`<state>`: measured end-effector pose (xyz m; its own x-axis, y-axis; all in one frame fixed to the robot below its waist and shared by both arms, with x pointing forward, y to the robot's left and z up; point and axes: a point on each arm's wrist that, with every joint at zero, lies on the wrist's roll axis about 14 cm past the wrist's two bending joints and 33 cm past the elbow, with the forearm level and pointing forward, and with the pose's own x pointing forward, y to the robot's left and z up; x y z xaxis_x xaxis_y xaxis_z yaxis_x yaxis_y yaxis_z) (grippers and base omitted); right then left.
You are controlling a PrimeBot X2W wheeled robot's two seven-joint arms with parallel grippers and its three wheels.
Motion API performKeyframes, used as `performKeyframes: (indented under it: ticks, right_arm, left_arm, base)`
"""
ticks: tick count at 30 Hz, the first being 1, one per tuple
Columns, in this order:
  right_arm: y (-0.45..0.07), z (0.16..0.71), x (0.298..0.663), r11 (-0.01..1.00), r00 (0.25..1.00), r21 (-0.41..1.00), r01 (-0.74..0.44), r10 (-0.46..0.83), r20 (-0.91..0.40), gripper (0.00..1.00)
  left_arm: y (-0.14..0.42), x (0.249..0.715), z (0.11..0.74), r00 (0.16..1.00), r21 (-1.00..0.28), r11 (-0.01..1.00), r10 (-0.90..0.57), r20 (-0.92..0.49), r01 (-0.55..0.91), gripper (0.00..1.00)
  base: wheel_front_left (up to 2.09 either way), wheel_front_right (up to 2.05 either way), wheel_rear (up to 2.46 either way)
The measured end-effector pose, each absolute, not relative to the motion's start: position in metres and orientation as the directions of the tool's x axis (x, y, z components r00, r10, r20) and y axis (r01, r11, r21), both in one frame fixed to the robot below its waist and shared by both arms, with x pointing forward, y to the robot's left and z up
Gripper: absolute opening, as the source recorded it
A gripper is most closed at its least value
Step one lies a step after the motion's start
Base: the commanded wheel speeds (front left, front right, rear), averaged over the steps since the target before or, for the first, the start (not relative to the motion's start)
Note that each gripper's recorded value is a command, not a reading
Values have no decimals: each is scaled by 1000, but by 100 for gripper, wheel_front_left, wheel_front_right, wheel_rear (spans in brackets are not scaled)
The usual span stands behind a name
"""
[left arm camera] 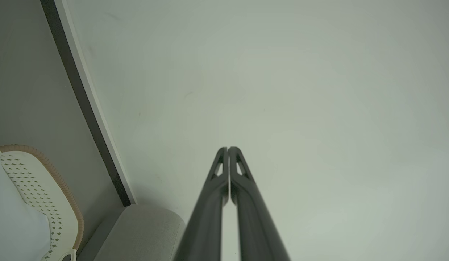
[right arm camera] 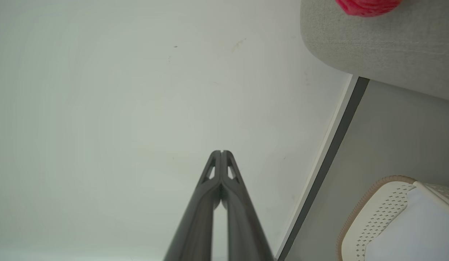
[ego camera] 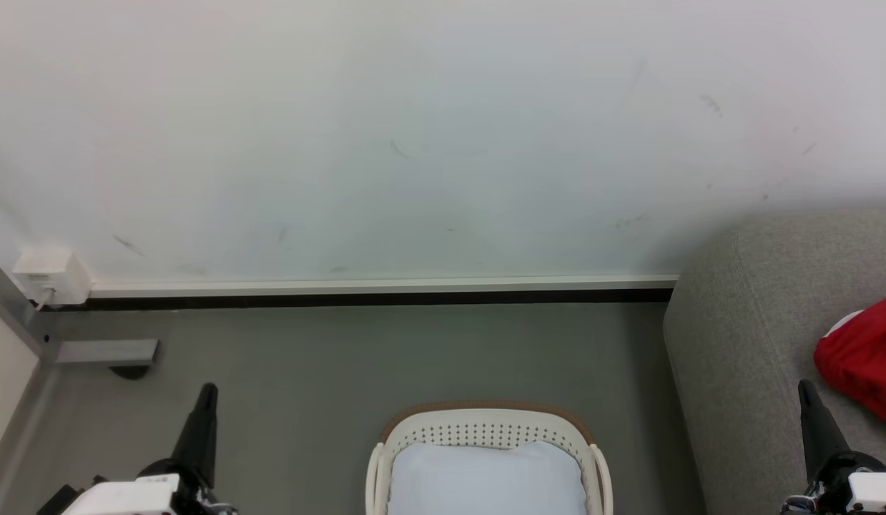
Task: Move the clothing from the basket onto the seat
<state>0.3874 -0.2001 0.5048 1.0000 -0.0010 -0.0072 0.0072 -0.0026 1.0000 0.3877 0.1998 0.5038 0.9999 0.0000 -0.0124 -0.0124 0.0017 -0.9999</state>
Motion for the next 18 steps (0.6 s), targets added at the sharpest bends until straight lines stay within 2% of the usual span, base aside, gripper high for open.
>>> performKeyframes:
  ticks: [18]
  right_arm:
    - [-200,505,387,-5,1000,1000,7,1,-7,0]
  left_arm:
    - [200,388,504,1000,-1000,2,0,-12,-12,0]
  base:
    - [0,0,0]
